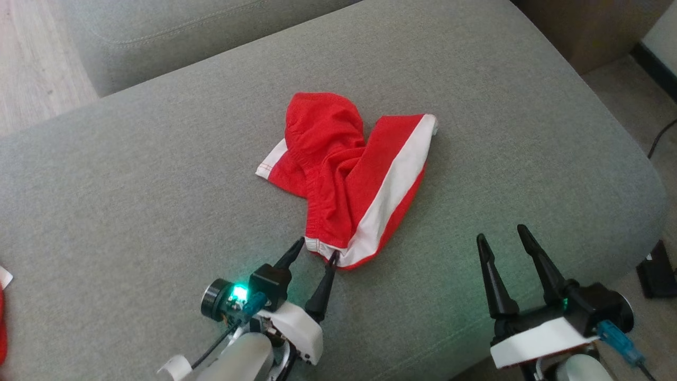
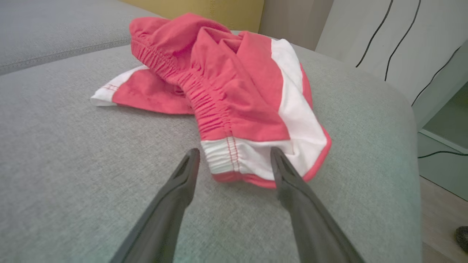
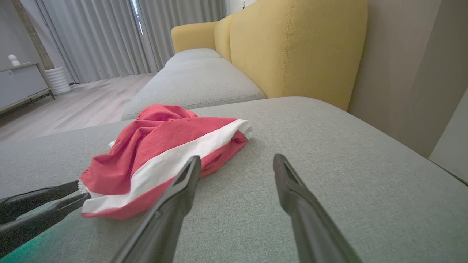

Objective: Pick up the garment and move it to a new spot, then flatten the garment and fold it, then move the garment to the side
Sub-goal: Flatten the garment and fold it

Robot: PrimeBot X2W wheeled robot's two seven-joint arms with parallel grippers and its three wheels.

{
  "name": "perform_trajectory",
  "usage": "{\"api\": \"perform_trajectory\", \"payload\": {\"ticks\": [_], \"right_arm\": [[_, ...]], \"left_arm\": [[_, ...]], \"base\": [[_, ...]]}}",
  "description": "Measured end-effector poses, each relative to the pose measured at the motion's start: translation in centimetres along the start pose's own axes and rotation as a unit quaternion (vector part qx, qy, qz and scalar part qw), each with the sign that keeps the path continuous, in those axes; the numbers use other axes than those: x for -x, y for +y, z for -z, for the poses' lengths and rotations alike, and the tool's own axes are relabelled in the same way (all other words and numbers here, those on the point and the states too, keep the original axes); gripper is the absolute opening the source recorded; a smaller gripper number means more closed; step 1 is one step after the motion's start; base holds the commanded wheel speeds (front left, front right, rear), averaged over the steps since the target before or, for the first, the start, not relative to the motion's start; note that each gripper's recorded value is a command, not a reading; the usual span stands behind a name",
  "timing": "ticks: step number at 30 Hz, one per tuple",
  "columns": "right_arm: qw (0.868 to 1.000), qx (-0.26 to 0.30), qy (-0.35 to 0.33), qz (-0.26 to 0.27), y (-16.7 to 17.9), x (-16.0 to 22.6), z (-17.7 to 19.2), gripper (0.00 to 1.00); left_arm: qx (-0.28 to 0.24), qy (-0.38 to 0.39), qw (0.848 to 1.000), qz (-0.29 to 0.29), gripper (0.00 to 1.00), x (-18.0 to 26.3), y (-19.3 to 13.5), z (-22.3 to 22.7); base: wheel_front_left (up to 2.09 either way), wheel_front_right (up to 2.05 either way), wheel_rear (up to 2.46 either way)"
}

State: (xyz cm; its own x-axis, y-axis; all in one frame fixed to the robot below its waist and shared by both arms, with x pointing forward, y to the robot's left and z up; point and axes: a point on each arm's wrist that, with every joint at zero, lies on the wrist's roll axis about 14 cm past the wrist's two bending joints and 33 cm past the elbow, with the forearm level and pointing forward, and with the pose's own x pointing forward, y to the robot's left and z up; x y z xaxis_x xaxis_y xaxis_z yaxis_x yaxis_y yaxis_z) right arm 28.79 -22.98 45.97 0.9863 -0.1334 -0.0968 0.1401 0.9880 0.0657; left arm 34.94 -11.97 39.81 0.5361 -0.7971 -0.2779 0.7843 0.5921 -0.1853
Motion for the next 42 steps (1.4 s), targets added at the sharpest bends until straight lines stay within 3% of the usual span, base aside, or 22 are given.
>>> {"api": "perform_trajectory", "payload": {"ticks": [10,17,23,33,37,39,42], "right_arm": [[1.0,0.001,0.003,-0.007,0.4,-0.3,0.1,1.0],[1.0,0.005,-0.006,-0.009,0.3,-0.7,-0.5,1.0],[1.0,0.004,-0.006,-0.008,0.3,-0.6,-0.5,1.0],[1.0,0.008,-0.007,0.0,-0.2,-0.7,-0.6,1.0],[1.0,0.009,-0.008,0.005,-0.5,-0.6,-0.7,1.0],[1.0,0.009,-0.009,0.007,-0.6,-0.5,-0.8,1.0],[1.0,0.009,-0.009,0.009,-0.7,-0.4,-0.8,1.0]], "left_arm": [[0.013,0.005,1.0,0.017,0.65,0.0,-0.5,0.3],[-0.002,0.006,0.998,0.059,0.63,-0.1,-2.4,0.2],[-0.005,0.006,0.997,0.076,0.53,-0.1,-3.3,0.2],[-0.012,-0.003,0.994,0.11,0.46,-1.4,-4.4,-1.0],[-0.012,0.001,0.994,0.111,0.31,-1.6,-4.4,-0.9],[-0.01,0.003,0.994,0.11,0.0,-1.6,-4.4,-0.8],[-0.008,0.008,0.994,0.104,0.0,-1.7,-4.1,-0.6]], "base": [[0.0,0.0,0.0],[0.0,0.0,0.0],[0.0,0.0,0.0],[0.0,0.0,0.0],[0.0,0.0,0.0],[0.0,0.0,0.0],[0.0,0.0,0.0]]}}
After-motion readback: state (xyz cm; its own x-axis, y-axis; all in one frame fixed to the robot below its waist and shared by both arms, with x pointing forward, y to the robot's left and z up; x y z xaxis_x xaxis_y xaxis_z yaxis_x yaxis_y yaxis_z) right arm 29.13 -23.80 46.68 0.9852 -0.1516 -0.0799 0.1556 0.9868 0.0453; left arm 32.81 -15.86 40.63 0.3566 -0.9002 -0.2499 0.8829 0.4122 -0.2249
